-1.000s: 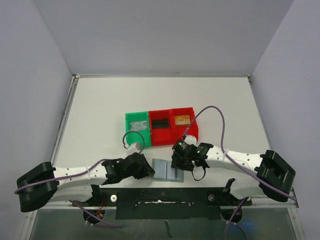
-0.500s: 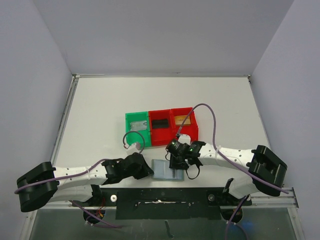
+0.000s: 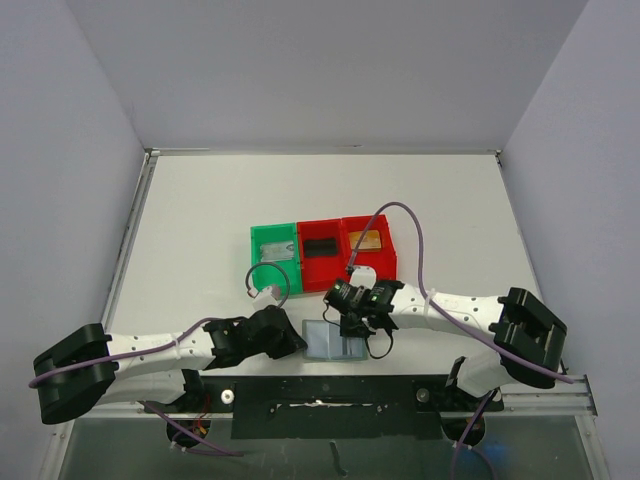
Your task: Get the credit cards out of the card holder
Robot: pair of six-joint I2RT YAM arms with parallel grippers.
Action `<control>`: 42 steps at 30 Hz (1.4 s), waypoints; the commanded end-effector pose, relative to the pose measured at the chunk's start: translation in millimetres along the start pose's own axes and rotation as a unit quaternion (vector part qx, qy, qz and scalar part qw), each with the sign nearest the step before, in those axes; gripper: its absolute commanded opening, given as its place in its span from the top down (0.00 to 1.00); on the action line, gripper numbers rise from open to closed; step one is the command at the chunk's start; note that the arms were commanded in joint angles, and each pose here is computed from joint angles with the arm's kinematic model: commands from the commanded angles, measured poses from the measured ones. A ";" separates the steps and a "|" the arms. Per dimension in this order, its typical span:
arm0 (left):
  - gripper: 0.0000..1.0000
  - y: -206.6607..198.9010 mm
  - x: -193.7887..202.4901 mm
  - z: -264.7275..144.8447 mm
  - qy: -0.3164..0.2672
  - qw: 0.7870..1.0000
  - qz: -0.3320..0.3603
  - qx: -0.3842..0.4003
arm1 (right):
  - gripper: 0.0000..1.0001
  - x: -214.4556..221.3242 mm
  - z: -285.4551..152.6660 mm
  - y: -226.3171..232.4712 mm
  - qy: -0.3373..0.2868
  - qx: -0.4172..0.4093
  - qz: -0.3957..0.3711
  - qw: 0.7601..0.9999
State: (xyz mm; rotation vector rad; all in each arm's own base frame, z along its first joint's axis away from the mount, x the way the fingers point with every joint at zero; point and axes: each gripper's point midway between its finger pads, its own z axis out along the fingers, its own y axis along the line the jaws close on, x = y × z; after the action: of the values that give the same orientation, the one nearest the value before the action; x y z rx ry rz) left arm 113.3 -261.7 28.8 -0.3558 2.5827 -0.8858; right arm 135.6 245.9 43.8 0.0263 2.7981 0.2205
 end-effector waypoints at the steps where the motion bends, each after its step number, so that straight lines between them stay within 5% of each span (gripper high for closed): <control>1: 1.00 -23.6 -5.1 -2.2 -0.009 0.999 -0.008 0.034 | 0.86 -19.5 -18.4 29.3 -0.040 -0.063 0.008 0.997; 16: 1.00 -26.3 -3.8 0.1 -0.004 0.999 -0.004 0.031 | 0.69 -18.9 -15.0 52.3 -0.029 -0.161 0.006 0.986; 26: 0.99 -28.7 -5.7 -2.9 -0.008 0.999 -0.005 0.036 | 0.56 -34.4 -24.5 80.4 -0.029 -0.288 -0.016 0.957; 31: 0.89 -27.9 -7.1 -6.6 -0.009 1.000 0.000 0.029 | 0.56 -28.8 -20.0 97.0 -0.006 -0.320 -0.031 0.947; 36: 0.65 -26.7 -11.3 -16.0 -0.025 0.999 -0.003 0.028 | 0.56 -37.7 -22.4 90.7 -0.025 -0.294 -0.023 0.955; 42: 0.59 -27.8 -13.8 -21.5 -0.035 0.999 -0.007 0.031 | 0.56 -45.9 -26.0 65.0 -0.057 -0.252 0.016 0.966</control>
State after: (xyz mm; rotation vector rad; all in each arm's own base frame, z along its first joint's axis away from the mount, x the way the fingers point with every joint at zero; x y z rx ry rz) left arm 110.8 -259.2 45.8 -0.3558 2.5480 -0.9025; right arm 155.4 310.7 68.0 -0.1230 2.6496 0.9002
